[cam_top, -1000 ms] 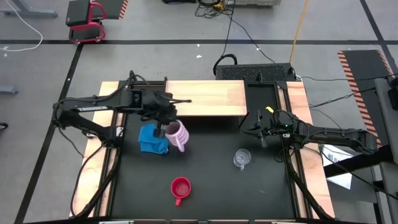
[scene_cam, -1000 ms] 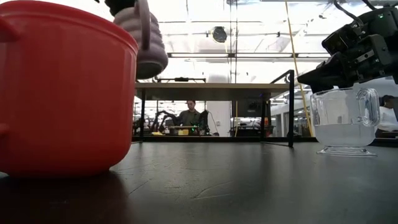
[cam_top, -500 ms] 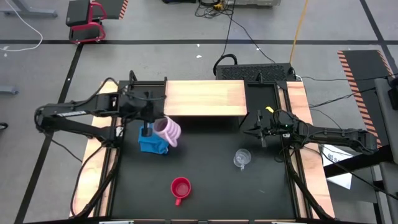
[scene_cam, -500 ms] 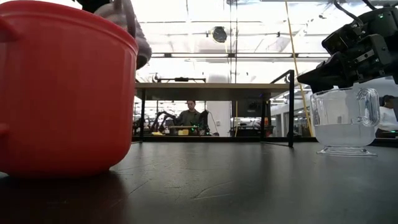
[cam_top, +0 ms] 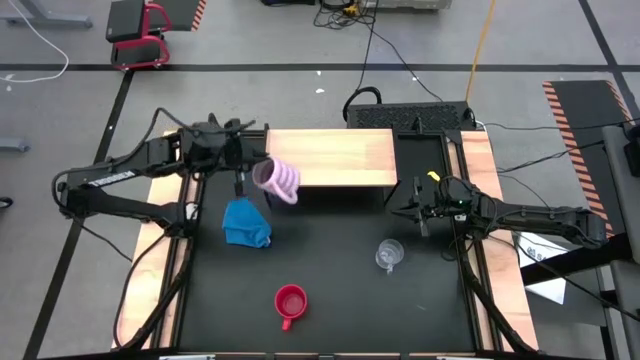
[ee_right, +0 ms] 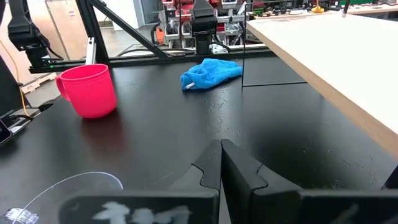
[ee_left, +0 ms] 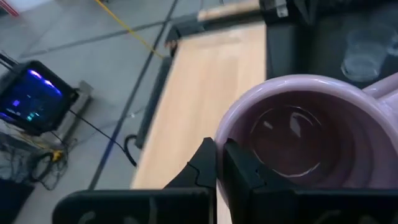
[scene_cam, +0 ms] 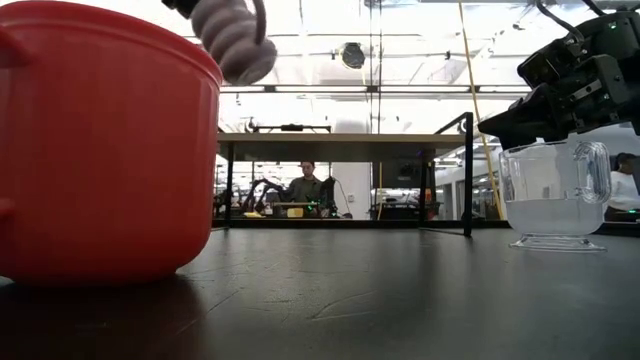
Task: Stack small to large cups/mugs on shelf
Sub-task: Put the violet mug on the shelf
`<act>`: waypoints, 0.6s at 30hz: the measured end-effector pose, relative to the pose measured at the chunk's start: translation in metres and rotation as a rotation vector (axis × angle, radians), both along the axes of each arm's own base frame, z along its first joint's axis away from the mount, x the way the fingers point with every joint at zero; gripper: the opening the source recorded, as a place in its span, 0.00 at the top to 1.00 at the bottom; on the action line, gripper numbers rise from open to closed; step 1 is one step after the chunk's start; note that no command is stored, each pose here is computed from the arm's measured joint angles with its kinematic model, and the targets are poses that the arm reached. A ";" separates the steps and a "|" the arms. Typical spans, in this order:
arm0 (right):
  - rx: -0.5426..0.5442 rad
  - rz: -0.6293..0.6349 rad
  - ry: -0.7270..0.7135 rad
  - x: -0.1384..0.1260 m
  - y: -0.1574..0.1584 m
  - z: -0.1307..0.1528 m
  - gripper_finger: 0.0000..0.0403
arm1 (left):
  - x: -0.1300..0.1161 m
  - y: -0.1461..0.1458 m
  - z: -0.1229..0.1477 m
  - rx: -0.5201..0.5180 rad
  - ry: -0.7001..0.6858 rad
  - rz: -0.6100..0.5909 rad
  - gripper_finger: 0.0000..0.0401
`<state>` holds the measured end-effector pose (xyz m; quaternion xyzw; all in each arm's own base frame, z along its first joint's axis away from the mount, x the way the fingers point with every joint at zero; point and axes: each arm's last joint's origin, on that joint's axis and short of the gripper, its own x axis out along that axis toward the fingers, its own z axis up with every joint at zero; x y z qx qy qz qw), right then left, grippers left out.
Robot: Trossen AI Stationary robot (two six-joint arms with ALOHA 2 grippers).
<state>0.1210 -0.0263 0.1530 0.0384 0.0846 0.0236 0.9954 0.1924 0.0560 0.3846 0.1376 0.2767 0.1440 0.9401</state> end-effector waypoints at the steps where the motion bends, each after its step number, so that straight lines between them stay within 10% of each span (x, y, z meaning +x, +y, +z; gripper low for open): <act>1: 0.000 0.000 0.000 0.000 0.000 0.000 1.00 | 0.002 0.003 0.004 0.011 -0.006 0.007 0.98; 18: -0.003 0.000 0.000 0.000 0.000 0.000 1.00 | 0.019 0.081 0.050 0.039 0.131 -0.026 0.98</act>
